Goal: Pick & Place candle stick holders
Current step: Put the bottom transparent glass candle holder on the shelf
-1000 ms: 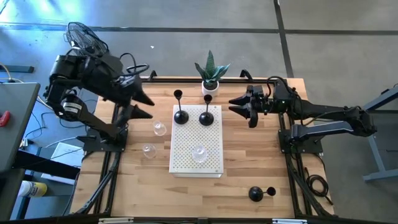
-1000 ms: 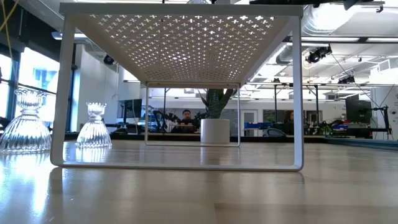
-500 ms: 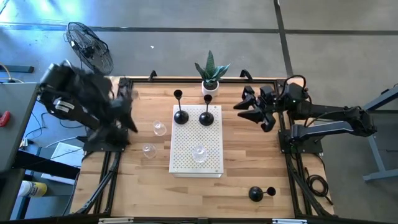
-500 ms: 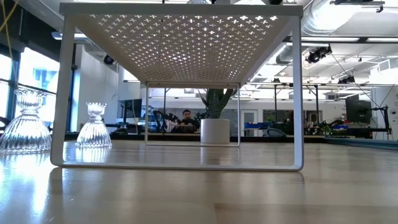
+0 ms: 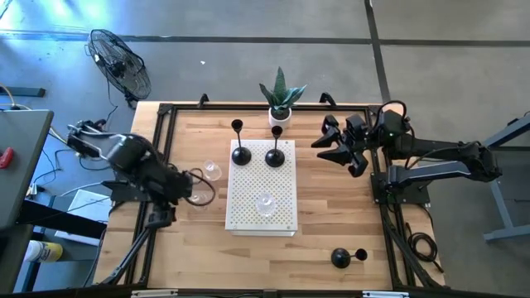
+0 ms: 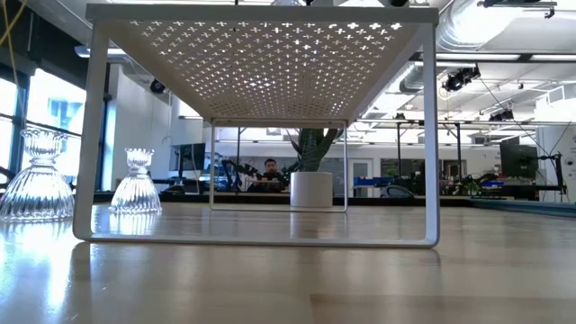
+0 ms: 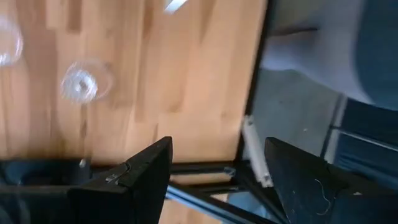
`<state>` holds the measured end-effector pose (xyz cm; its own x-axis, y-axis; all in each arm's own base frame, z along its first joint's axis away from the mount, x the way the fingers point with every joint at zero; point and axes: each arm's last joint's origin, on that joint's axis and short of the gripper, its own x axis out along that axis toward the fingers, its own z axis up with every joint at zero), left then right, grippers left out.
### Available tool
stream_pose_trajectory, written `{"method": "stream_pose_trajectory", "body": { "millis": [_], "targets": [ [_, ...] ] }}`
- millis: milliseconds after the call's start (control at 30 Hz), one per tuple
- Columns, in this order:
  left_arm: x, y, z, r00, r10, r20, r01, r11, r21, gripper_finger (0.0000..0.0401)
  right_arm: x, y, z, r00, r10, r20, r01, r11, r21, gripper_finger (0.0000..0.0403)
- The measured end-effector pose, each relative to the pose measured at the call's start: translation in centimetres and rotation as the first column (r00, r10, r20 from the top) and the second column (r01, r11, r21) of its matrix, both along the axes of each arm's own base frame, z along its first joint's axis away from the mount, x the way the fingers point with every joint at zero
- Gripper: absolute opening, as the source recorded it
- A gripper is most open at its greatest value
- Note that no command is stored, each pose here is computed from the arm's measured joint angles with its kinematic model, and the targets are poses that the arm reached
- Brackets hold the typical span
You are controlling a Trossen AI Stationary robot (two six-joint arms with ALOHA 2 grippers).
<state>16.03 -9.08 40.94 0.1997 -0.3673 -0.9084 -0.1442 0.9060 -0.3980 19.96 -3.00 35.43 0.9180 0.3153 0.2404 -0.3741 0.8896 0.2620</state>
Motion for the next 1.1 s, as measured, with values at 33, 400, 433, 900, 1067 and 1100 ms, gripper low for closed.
{"method": "stream_pose_trajectory", "body": {
  "millis": [33, 400, 433, 900, 1067, 1100],
  "targets": [
    [0.1, 0.0, -0.7, 1.0, 0.011, -0.024, -0.01, 1.0, 0.018, 0.025, 0.0, 0.0, 0.0, 1.0, -0.003, 0.005, 0.004, 1.0, -0.013, 0.0154],
    [0.7, 0.1, -5.7, 0.987, 0.082, -0.14, -0.048, 0.973, 0.225, 0.025, 0.0, 0.0, -0.1, 1.0, -0.002, 0.003, 0.002, 0.999, -0.052, 0.0154],
    [0.7, 0.1, -6.2, 0.985, 0.085, -0.147, -0.047, 0.968, 0.245, 0.025, 0.0, 0.1, -0.1, 1.0, 0.013, -0.001, -0.013, 0.999, -0.046, 0.0154],
    [1.9, 0.1, -12.7, 0.988, -0.11, -0.105, 0.145, 0.893, 0.426, 0.025, 0.1, 1.5, -0.2, 0.992, 0.123, -0.023, -0.123, 0.992, -0.011, 0.0154],
    [2.1, 0.1, -13.5, 0.988, -0.133, -0.073, 0.152, 0.871, 0.468, 0.025, 0.2, 2.0, -0.2, 0.989, 0.146, -0.024, -0.146, 0.989, -0.011, 0.0154],
    [2.1, 0.1, -13.6, 0.988, -0.135, -0.077, 0.156, 0.869, 0.469, 0.025, 0.2, 2.1, -0.2, 0.989, 0.149, -0.023, -0.15, 0.989, -0.011, 0.0154]
  ]
}}
